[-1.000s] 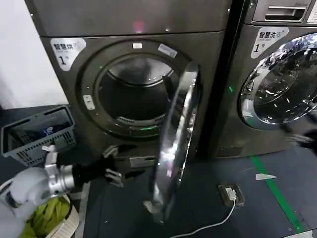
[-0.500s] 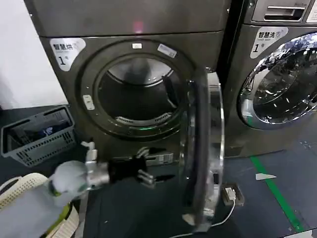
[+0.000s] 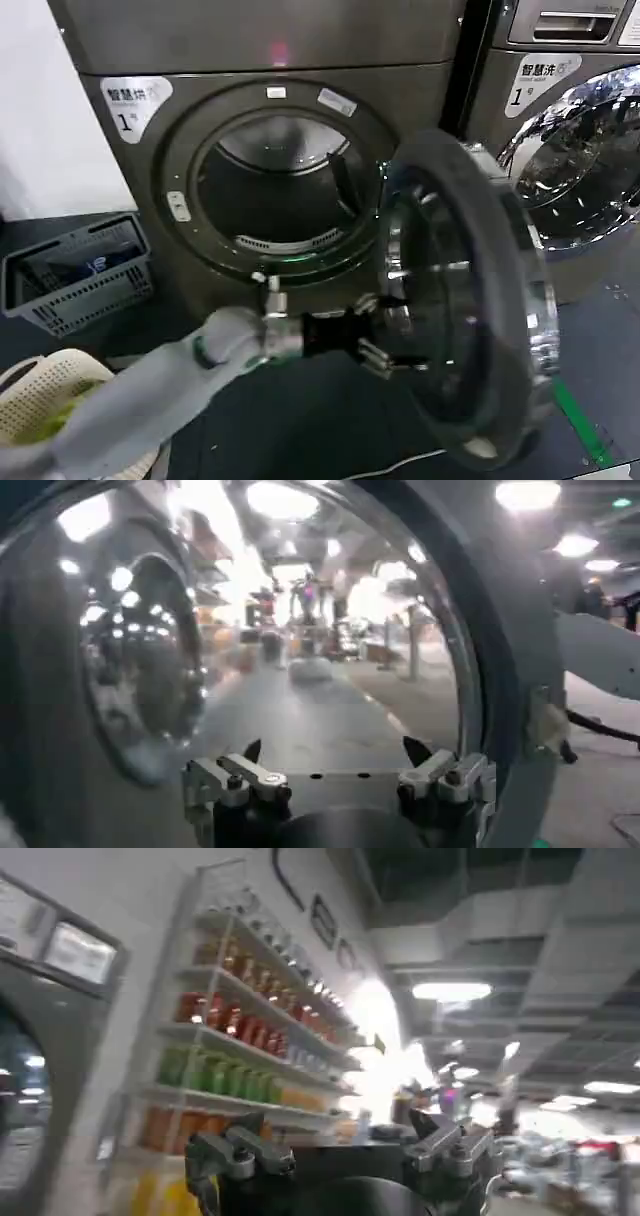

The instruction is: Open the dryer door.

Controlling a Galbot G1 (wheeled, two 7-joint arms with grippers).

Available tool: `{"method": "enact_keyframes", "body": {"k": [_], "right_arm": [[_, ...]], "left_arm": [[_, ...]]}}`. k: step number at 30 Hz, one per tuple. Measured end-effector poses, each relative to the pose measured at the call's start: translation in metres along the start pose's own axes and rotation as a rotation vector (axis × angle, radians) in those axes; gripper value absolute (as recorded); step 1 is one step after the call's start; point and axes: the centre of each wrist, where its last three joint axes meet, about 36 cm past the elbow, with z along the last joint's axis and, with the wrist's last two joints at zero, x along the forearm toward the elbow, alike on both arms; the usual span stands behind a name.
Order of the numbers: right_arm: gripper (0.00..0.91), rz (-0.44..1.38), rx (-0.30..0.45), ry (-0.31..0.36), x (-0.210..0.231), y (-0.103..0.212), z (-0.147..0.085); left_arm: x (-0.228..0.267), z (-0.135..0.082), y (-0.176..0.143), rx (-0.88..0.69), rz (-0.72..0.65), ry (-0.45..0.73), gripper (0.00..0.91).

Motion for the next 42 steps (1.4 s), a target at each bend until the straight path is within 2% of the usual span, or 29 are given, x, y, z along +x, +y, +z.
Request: {"method": "enact_keyframes", "body": {"k": [3, 9, 14, 23, 34, 42], "right_arm": [[0.907, 0.035, 0.046, 0.009, 0.003, -0.014, 0.000], [0.907, 0.059, 0.072, -0.009, 0.006, -0.034, -0.011], [0.907, 0.056, 0.082, -0.022, 0.006, -0.040, -0.018], [0.907, 0.056, 0.106, -0.053, 0.006, -0.047, -0.031], [0.907, 0.038, 0.120, -0.061, 0.005, -0.051, -0.039], [0.907, 0.057, 0.125, -0.058, 0.000, -0.058, -0.039]], "left_arm": [[-0.021, -0.002, 0.008, -0.021, -0.008, 0.010, 0.907], [-0.066, -0.008, 0.024, -0.045, -0.023, 0.012, 0.907], [-0.105, -0.014, 0.035, -0.054, -0.027, -0.003, 0.907], [-0.166, -0.020, 0.049, -0.114, -0.112, -0.024, 0.907], [-0.208, -0.025, 0.054, -0.106, -0.197, -0.047, 0.907], [-0.225, -0.023, 0.056, -0.100, -0.206, -0.040, 0.907]]}}
